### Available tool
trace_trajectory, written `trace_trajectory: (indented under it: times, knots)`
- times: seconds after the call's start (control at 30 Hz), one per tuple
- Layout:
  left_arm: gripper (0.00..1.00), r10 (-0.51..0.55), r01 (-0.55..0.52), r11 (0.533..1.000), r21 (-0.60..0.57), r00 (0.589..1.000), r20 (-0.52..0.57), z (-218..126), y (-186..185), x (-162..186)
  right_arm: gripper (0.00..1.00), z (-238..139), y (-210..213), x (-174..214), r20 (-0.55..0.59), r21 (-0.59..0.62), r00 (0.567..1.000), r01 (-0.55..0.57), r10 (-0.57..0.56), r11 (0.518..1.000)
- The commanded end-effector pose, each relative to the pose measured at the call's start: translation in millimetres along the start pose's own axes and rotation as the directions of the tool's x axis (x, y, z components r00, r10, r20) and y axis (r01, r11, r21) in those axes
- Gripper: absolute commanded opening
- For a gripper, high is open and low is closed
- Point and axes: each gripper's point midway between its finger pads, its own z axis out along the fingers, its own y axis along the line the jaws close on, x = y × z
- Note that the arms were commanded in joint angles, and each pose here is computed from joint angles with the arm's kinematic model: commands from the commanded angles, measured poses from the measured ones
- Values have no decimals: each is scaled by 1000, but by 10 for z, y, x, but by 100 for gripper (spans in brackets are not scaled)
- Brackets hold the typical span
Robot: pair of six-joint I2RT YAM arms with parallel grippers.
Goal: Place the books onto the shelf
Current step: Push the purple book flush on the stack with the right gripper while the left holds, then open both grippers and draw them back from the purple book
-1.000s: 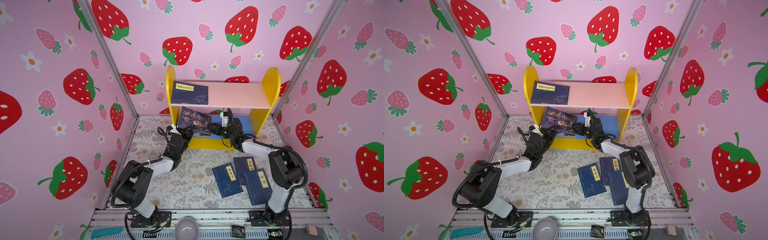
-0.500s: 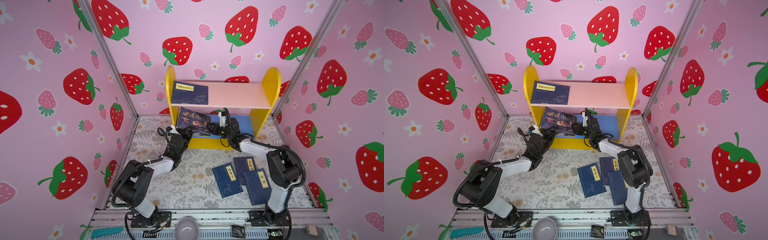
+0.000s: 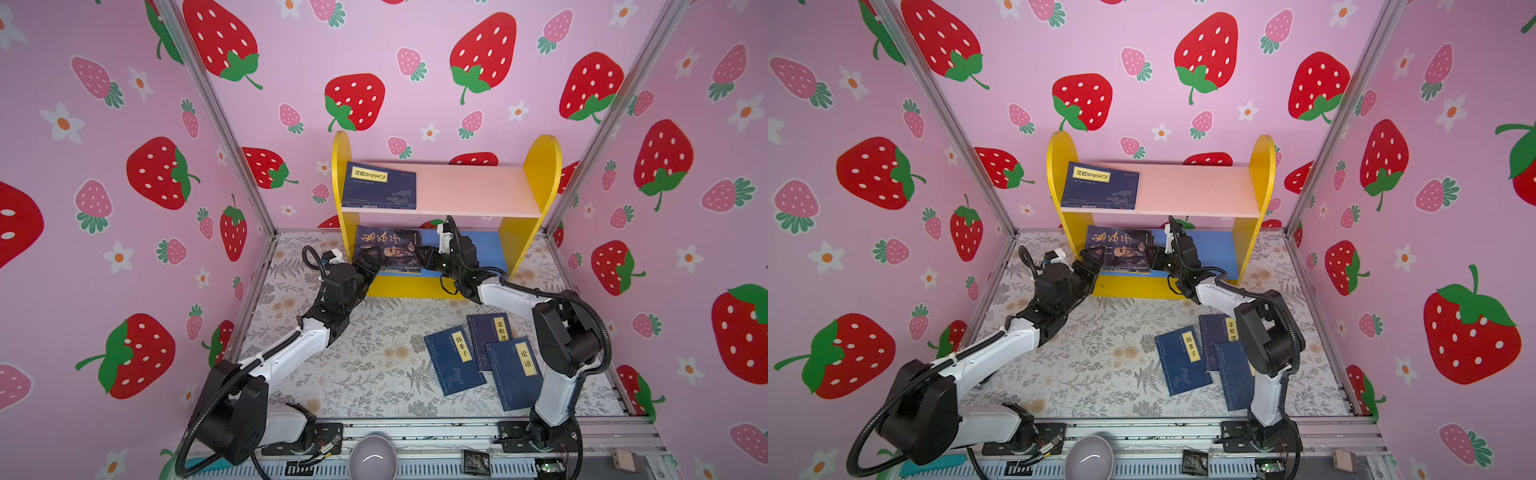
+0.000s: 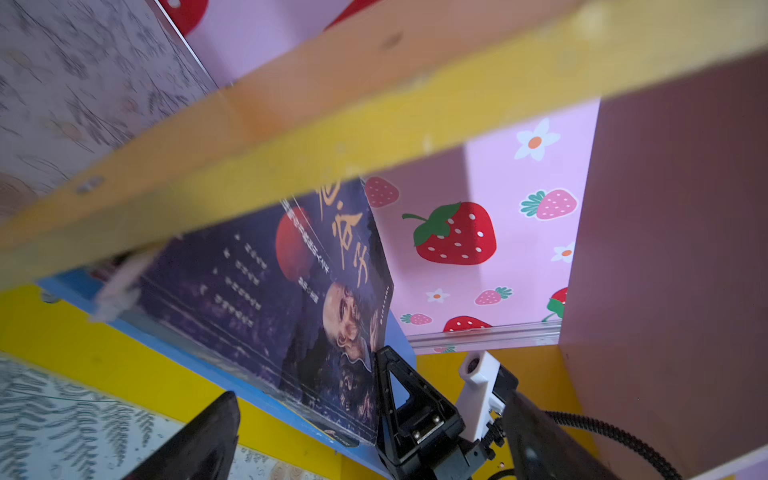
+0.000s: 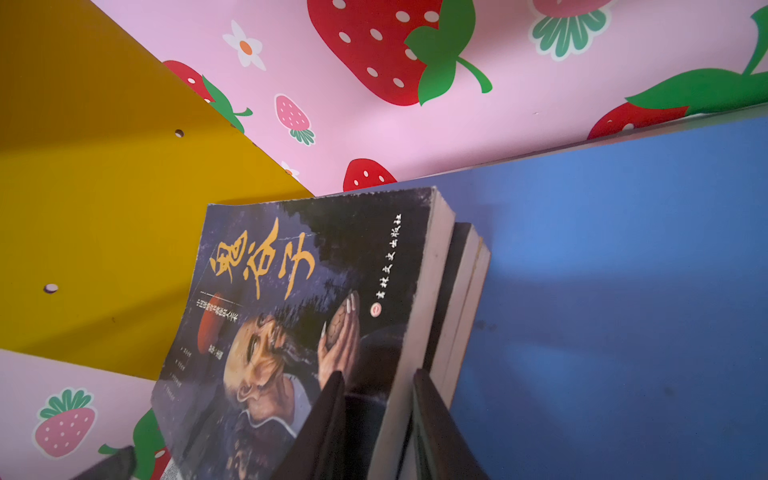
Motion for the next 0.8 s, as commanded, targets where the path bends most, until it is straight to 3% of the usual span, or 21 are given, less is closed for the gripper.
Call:
trace_trajectory:
  times: [0.0,0.17,0.3,0.37,0.5,0.67,0.77]
  knots:
    - [100,81,-85,984,-156,996,-33,-220,261,-255,31,50,-195,349,-92,67,996,-8,14,998]
    - [100,129,-139,978,-156,989,-73,-468,409,-435,39,31,32,203,-75,-4,997,15,-15,1000]
    - [99,248,-270,952,-146,957,-154,-620,372,-373,51,-34,275,-17,-36,-61,997,62,-64,996]
    - [98,307,-332,937,-111,931,-195,-672,320,-307,57,-105,389,-151,-5,-81,995,98,-99,992]
    - [95,432,-474,872,-121,863,-263,-757,433,-245,58,-190,437,-288,17,-55,990,141,-140,989]
    - [93,558,-609,787,-100,771,-306,-686,522,-230,61,-231,327,-197,6,-21,992,130,-130,991]
    - [88,590,-640,763,-90,746,-307,-548,535,-256,63,-230,298,-150,1,-21,993,122,-122,992]
